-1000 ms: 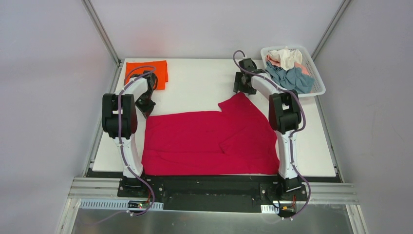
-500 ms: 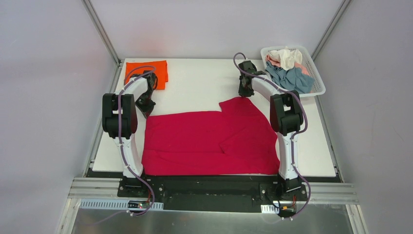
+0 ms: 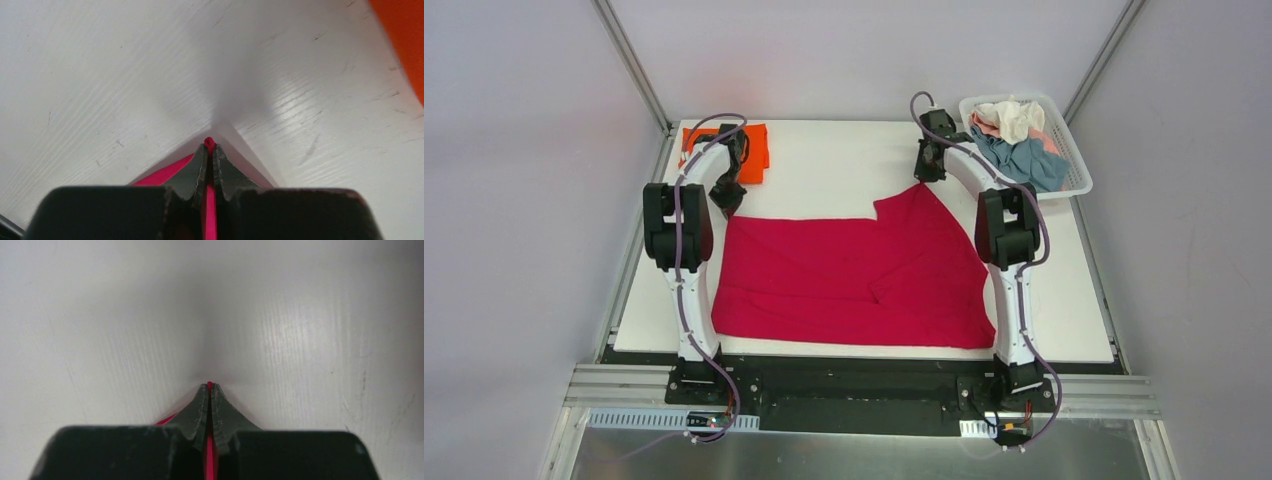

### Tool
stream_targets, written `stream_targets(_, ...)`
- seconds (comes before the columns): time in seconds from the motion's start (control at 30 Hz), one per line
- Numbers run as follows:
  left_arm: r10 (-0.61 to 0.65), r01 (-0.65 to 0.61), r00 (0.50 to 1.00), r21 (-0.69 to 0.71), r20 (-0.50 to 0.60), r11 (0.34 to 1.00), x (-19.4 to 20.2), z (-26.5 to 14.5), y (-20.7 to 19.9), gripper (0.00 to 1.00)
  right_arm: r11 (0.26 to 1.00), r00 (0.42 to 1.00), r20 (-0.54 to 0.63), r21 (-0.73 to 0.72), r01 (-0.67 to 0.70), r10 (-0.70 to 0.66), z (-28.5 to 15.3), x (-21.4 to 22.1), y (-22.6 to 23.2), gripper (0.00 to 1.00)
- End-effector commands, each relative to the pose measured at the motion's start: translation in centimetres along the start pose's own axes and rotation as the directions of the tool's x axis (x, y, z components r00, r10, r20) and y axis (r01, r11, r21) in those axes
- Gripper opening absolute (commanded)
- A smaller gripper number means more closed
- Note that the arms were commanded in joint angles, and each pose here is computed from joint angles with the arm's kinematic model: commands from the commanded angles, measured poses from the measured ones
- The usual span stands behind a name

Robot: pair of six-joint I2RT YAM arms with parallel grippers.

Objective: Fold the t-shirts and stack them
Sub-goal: Grab the side of the flattened tshirt furthest away from the robot with both arms

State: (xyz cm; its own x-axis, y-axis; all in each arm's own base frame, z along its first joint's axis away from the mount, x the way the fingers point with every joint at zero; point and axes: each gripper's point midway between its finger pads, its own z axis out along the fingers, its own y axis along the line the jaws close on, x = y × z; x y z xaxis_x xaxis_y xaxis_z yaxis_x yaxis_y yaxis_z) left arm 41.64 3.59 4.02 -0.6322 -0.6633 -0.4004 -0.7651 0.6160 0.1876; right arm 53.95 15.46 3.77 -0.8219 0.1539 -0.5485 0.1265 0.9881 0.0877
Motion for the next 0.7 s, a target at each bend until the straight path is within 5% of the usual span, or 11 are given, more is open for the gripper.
stream_targets(0.0, 0.032, -0.032, 0.999, 0.031, 0.004, 0.999, -1.0, -0.9, -0.8, 0.0, 0.996, 0.996, 0.085, -0.086, -0.032, 0.039, -2.4, -4.4, 0.1, 0.0)
stream_targets(0.3, 0.079, -0.077, 0.997, 0.044, -0.026, 0.996, 0.2, -1.6, 0.4, 0.0, 0.962, 0.987, 0.15, -0.274, -0.022, 0.065, -8.1, -3.3, 1.6, 0.0)
stream_targets(0.67, 0.081, -0.08, 0.997, 0.055, -0.013, 0.995, 1.9, -3.4, 3.1, 0.0, 0.914, 0.992, 0.088, -0.402, -0.05, 0.093, -13.9, 1.4, 1.8, 0.0)
